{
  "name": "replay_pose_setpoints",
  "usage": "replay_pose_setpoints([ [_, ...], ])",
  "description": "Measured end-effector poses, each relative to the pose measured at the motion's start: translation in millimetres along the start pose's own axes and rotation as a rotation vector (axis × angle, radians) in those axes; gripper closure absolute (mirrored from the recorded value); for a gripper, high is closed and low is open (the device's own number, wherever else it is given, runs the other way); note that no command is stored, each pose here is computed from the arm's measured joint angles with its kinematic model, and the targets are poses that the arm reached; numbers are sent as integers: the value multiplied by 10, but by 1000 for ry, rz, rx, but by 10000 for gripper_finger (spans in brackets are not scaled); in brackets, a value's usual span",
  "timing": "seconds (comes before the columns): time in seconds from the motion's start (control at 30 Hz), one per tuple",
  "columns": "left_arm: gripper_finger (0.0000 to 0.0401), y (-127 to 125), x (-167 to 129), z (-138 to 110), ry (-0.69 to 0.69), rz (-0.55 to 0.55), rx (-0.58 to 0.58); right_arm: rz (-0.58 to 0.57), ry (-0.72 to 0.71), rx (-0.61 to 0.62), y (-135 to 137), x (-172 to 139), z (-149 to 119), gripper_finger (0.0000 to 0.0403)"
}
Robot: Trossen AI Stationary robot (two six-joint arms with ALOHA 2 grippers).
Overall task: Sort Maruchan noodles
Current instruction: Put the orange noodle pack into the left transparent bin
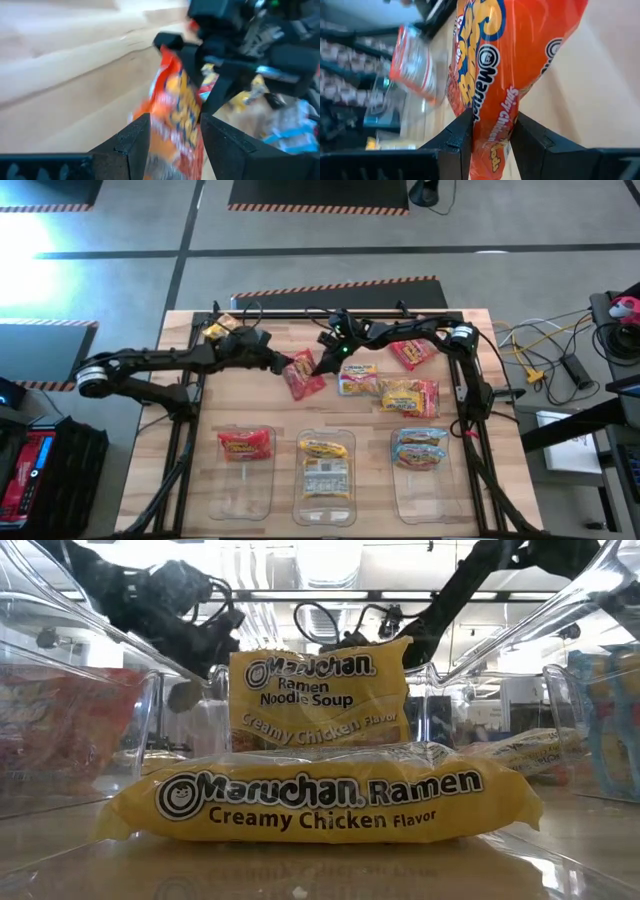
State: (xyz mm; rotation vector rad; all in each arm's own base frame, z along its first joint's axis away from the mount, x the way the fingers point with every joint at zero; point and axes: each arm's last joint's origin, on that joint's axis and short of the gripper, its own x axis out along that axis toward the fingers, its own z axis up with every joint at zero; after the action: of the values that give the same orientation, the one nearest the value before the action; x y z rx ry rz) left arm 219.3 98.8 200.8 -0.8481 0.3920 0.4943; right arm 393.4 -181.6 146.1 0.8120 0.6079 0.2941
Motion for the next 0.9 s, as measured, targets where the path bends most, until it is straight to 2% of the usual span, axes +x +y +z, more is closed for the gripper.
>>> replay_pose_setpoints([
  [0.23, 243, -174, -26, 181, -29, -57, 111, -48, 78, -113, 96, -96, -64, 301],
  [0.33, 243, -178, 1, 179, 22, -50, 136, -76, 91, -198, 197, -168, -50, 300],
  [0.53, 243, -199, 63, 178, 80, -106, 198, -206, 107, -372, 396, -325, -14, 300],
  [0.9, 243, -361, 31, 346, 2, -155, 446, -401, 196, -588, 708, -388, -62, 301],
])
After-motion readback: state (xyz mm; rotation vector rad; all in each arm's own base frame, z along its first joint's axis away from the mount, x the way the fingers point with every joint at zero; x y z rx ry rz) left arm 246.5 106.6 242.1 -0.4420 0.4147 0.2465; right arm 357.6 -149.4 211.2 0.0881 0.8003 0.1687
